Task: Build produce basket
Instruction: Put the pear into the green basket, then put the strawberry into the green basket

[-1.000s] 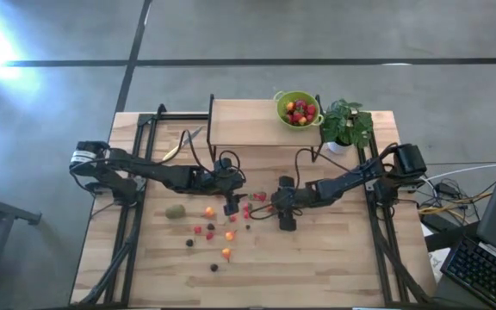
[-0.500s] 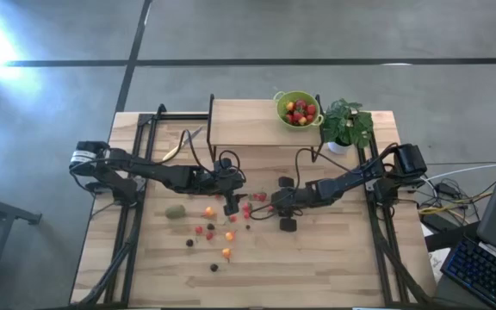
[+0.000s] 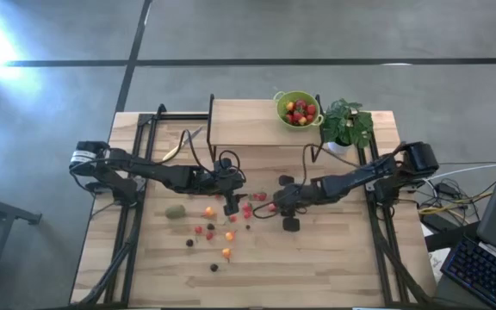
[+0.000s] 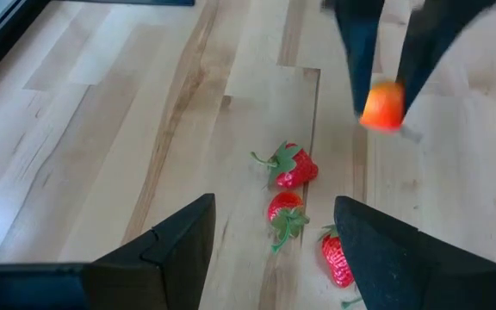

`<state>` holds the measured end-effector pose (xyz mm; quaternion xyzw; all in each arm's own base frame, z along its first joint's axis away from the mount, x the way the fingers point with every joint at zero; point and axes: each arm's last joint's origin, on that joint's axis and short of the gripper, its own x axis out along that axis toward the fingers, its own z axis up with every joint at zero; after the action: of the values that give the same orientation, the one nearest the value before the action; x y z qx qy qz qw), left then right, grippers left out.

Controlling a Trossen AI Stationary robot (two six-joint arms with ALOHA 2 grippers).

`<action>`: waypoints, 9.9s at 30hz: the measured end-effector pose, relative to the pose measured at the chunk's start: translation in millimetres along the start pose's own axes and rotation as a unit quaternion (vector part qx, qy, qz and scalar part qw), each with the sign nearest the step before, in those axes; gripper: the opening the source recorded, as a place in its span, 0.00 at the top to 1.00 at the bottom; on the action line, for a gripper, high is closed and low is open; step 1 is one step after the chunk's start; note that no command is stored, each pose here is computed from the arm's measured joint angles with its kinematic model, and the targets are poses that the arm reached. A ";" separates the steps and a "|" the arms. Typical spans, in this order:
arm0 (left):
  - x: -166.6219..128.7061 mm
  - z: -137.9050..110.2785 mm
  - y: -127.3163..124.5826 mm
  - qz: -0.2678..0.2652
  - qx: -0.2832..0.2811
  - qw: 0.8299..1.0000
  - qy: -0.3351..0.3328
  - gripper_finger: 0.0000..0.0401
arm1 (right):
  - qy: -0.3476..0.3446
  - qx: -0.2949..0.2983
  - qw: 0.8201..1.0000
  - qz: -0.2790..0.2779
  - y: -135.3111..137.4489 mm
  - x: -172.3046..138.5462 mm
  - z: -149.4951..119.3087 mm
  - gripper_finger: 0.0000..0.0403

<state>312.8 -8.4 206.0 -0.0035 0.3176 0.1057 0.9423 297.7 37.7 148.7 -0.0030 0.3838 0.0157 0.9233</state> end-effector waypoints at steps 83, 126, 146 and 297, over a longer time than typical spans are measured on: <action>2.0 -7.3 0.3 0.004 -0.002 0.999 0.033 0.39 | -0.023 0.031 0.988 -0.148 -71.3 -147.1 64.6 0.59; 43.8 -27.8 8.5 -0.058 0.029 0.995 0.071 0.77 | -0.048 0.012 0.994 -0.097 -34.6 -129.8 57.5 0.68; 43.6 -27.0 11.4 -0.055 0.055 0.995 0.068 0.99 | -0.048 0.013 0.994 -0.094 -34.0 -129.8 57.5 0.58; 166.0 -5.4 17.8 0.341 -0.245 0.896 -0.146 0.36 | -0.086 0.163 0.949 -0.257 -39.6 -121.0 -48.3 0.52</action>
<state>434.8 41.3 103.3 -0.1106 0.1222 0.4945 0.8534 179.4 -5.9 200.1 0.0506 0.2867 -0.2846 0.9134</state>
